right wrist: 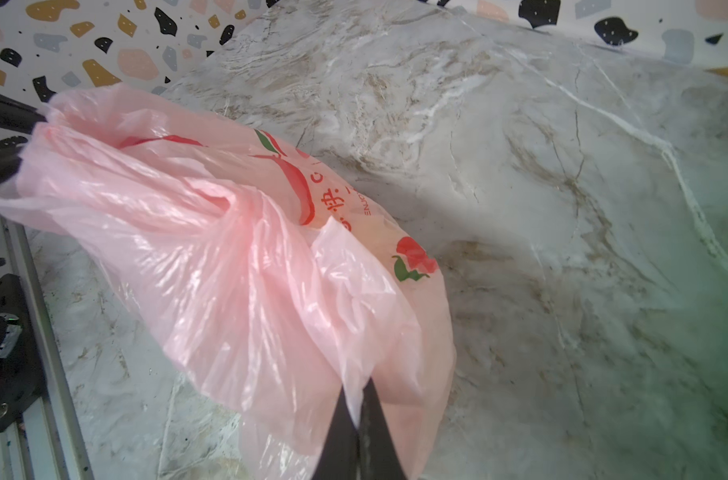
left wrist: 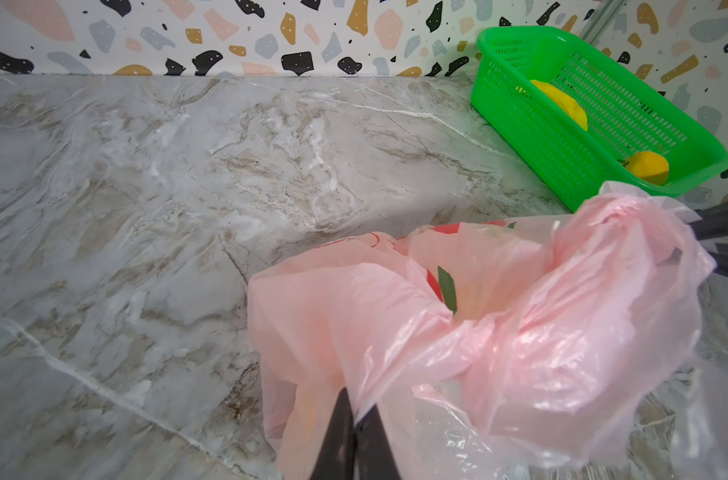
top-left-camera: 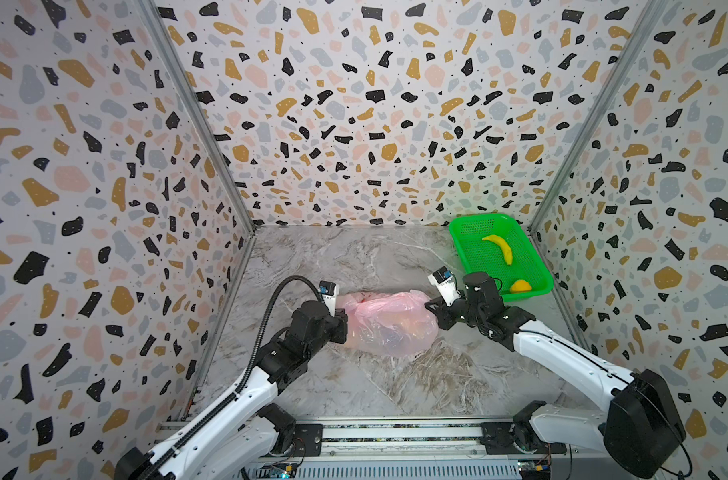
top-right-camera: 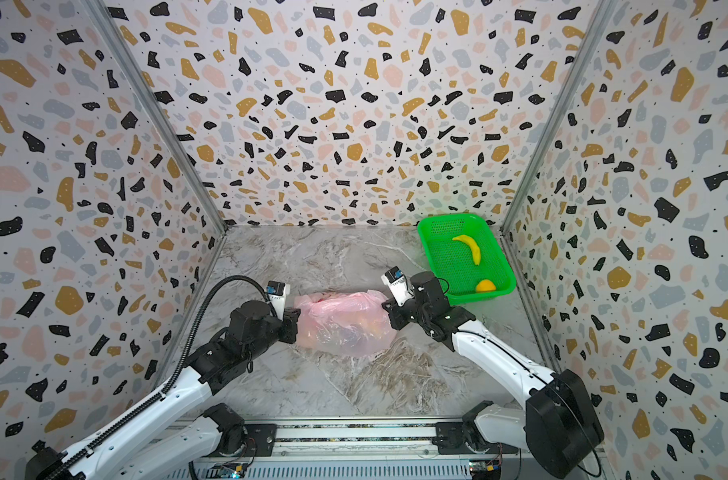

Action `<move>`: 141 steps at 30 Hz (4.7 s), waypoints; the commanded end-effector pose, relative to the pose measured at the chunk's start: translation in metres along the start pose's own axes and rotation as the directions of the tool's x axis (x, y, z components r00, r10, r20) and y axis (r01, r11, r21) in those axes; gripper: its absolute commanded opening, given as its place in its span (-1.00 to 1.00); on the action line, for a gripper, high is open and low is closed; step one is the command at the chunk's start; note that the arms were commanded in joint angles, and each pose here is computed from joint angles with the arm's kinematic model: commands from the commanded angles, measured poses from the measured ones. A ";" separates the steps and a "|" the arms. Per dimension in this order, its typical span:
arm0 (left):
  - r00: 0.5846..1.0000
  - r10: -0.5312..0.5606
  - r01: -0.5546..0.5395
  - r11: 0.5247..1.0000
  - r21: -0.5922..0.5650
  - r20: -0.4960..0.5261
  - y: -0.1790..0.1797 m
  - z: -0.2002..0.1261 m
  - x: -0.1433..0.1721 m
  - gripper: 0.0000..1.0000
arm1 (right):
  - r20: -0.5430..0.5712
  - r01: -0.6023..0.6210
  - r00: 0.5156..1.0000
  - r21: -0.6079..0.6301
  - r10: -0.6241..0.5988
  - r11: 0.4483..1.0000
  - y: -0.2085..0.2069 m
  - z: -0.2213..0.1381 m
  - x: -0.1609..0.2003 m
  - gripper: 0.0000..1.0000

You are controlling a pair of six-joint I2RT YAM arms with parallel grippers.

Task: Untie the knot of the plastic bag and take out the fruit
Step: Untie the plastic bag at the center of the table, then open the plastic bag at the center of the table.

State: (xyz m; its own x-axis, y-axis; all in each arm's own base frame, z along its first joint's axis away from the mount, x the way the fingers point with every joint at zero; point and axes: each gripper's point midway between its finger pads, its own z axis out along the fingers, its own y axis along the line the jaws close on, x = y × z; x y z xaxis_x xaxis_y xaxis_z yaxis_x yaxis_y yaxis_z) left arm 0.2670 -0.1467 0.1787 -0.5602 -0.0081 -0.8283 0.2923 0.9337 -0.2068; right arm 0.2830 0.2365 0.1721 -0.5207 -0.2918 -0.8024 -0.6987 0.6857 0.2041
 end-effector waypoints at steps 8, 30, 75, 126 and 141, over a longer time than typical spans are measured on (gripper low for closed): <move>0.993 -0.115 0.113 0.988 -0.108 -0.013 0.024 -0.001 0.023 -1.00 | 0.009 -0.162 0.987 0.071 0.162 0.984 -0.007 -0.025 0.033 -1.00; 0.983 0.009 -0.035 0.989 0.143 0.182 -0.026 -0.053 -0.051 0.99 | 0.111 0.048 0.993 -0.059 -0.041 0.997 0.043 -0.046 -0.001 -1.00; 0.931 -0.085 0.006 0.976 0.218 0.355 -0.031 -0.073 -0.070 -1.00 | 0.191 0.015 0.981 -0.039 -0.007 0.999 0.051 -0.087 0.011 -0.20; 0.886 -0.091 -0.084 0.932 0.352 0.454 -0.052 -0.110 -0.079 -1.00 | -0.215 0.548 0.818 0.009 -0.534 0.836 0.104 -0.029 -0.039 0.51; 0.853 -0.108 0.014 0.983 0.184 0.511 -0.022 -0.097 -0.099 -1.00 | 0.047 0.234 0.964 0.314 -0.261 0.920 0.032 -0.082 -0.080 -1.00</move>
State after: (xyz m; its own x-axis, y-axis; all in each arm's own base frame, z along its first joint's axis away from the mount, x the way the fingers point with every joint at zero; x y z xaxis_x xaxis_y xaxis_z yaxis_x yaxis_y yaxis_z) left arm 0.2244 -0.1500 0.2886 -0.2242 -0.2303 -0.9469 0.5125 0.7986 -0.3156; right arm 0.2448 0.2535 0.2752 -0.2587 -0.5075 -0.8219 -0.7066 0.6796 -0.1972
